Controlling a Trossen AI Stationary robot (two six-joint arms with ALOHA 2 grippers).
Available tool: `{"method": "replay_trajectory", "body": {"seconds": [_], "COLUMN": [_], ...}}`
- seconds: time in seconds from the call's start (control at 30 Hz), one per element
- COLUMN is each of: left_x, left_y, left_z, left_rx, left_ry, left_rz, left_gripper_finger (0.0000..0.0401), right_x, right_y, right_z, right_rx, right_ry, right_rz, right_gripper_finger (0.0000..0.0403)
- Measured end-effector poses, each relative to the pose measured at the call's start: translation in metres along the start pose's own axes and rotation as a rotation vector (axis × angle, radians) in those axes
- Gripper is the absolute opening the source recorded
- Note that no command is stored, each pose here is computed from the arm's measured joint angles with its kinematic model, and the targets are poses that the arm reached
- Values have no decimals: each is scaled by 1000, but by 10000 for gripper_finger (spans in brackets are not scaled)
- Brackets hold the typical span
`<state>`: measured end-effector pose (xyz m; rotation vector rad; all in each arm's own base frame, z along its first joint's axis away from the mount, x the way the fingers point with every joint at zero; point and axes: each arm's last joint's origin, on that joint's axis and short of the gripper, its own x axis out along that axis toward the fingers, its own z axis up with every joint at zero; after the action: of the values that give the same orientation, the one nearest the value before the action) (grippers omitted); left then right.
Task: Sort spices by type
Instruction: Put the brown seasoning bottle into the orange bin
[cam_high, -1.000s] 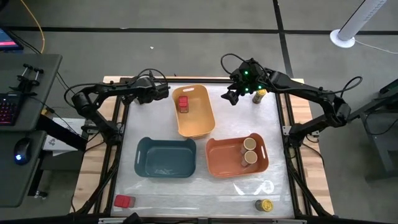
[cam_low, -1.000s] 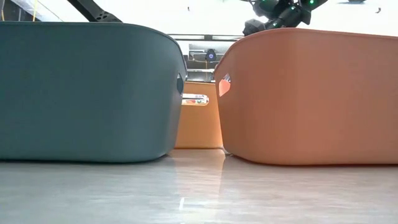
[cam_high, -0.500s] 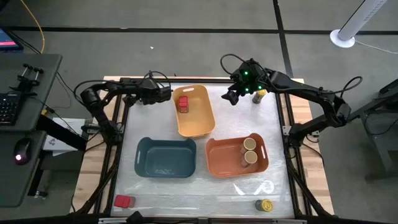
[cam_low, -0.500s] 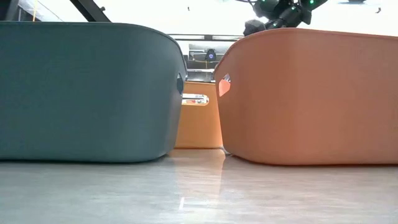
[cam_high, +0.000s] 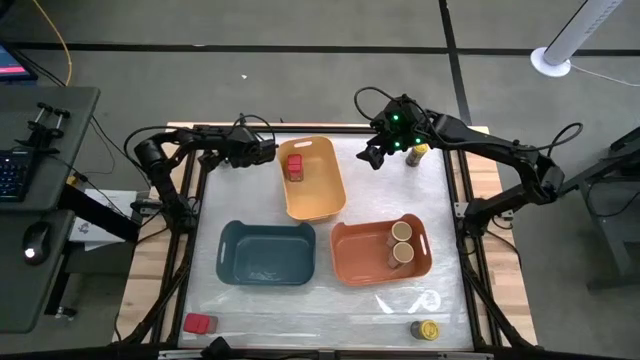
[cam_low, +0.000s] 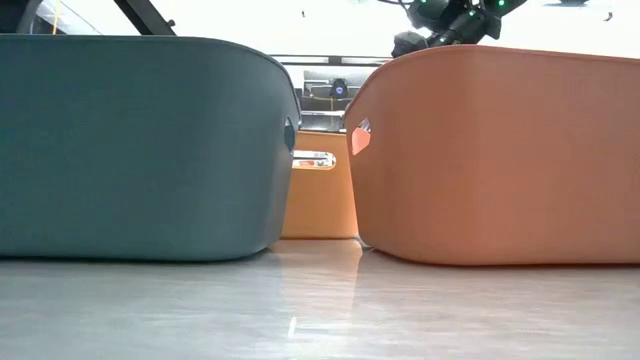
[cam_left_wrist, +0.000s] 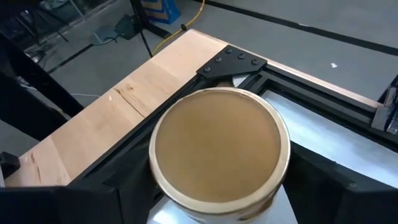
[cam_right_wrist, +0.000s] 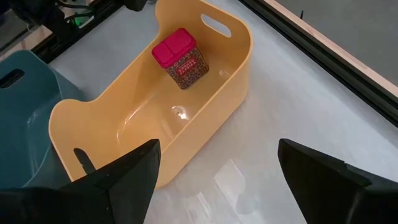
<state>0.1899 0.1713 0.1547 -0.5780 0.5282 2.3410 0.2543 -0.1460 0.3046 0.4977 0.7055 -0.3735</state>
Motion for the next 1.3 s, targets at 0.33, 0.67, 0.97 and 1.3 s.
{"method": "replay_trajectory", "body": {"seconds": [0.33, 0.67, 0.97, 1.3], "left_x": [-1, -31, -88, -173], "left_y": [0, 28, 64, 74], "left_z": [1, 31, 62, 57], "left_rx": [17, 35, 259, 579], "left_ry": [8, 42, 15, 42], "left_rz": [-10, -161, -648, -1580], "left_gripper_finger": [243, 240, 239, 240], "right_x": [0, 0, -3, -46], "right_y": [0, 1, 4, 16], "right_z": [0, 2, 14, 21], "right_rx": [23, 30, 64, 194], "right_ry": [1, -23, -140, -312], "right_rz": [0, 6, 43, 121], "right_gripper_finger": [319, 319, 319, 319]}}
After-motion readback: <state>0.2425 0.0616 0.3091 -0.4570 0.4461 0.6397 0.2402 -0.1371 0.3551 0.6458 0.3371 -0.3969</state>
